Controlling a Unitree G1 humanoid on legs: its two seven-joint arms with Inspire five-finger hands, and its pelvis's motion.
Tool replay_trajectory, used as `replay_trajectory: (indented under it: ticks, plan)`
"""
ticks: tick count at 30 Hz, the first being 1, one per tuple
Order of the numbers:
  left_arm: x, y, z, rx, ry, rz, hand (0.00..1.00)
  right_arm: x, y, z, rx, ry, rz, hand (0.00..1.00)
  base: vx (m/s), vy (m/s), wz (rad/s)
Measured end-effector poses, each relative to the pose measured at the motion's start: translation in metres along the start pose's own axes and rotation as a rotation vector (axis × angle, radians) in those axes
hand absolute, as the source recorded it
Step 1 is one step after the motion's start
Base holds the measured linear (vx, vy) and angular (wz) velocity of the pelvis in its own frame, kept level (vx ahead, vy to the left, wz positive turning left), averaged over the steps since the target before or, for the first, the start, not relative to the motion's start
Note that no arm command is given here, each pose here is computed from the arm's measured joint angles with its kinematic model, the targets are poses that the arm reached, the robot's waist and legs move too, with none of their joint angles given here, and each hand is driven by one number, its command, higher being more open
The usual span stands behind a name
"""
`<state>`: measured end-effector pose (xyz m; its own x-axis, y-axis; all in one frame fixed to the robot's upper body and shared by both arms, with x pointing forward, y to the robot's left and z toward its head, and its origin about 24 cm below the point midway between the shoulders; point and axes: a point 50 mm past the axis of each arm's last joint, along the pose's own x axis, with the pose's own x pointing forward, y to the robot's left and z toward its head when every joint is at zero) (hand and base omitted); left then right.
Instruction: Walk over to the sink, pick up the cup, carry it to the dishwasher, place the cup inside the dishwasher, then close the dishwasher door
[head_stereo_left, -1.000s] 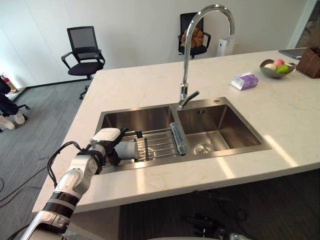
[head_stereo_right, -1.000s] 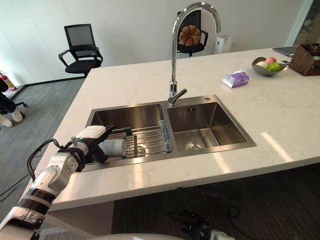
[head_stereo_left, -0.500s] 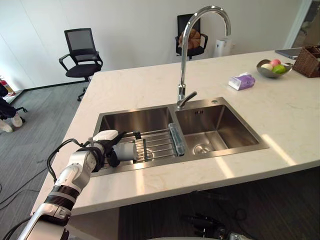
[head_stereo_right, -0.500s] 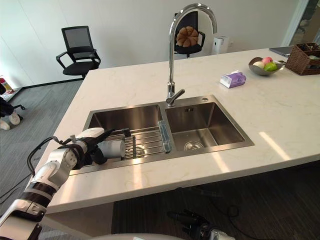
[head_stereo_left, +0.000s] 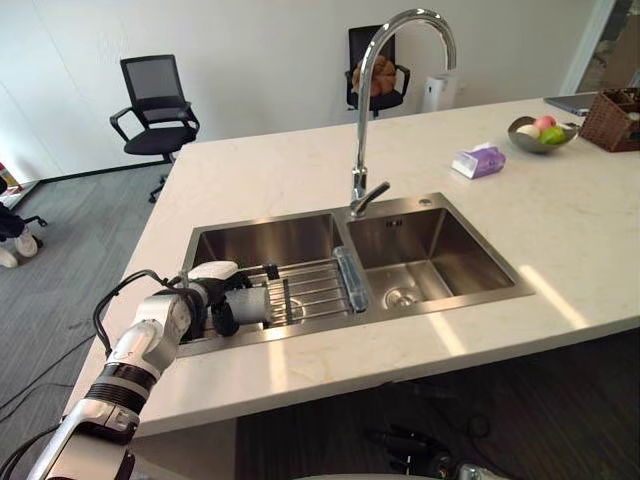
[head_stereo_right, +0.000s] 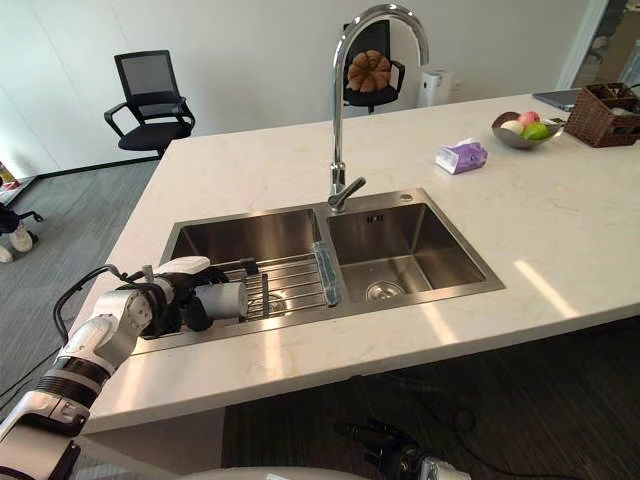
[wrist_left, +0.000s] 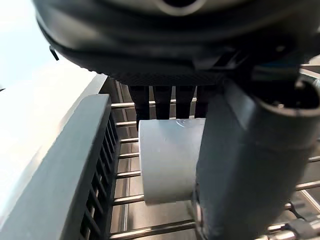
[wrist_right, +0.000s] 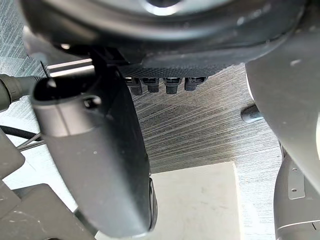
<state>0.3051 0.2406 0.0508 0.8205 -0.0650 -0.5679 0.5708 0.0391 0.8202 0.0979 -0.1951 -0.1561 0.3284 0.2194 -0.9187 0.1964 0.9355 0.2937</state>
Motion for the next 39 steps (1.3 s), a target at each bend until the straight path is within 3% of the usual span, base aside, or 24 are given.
replay_trajectory:
  ticks: [9, 15, 22, 32, 39]
  plan:
    - [0.001, -0.007, -0.001, -0.035, 0.021, 0.018, 0.00, 0.000, -0.001, 0.001, -0.029, 0.015, 0.000, 1.00, -0.04, -0.026, 0.00]
    - [0.003, -0.021, -0.004, -0.104, 0.007, 0.130, 0.00, 0.000, -0.001, 0.001, -0.039, 0.027, 0.001, 1.00, -0.04, -0.019, 0.00]
    - [0.000, -0.035, -0.004, -0.345, -0.070, 0.276, 0.00, 0.000, -0.002, 0.002, -0.041, 0.031, 0.008, 1.00, 0.00, -0.006, 0.06]
    - [-0.011, -0.036, 0.005, -0.692, -0.195, 0.399, 0.00, 0.001, 0.000, 0.001, -0.001, 0.018, 0.014, 1.00, 0.01, -0.022, 0.03]
    - [-0.026, -0.032, 0.005, -0.758, -0.219, 0.524, 0.00, 0.000, -0.003, -0.004, -0.001, 0.023, 0.009, 1.00, -0.04, -0.025, -0.04]
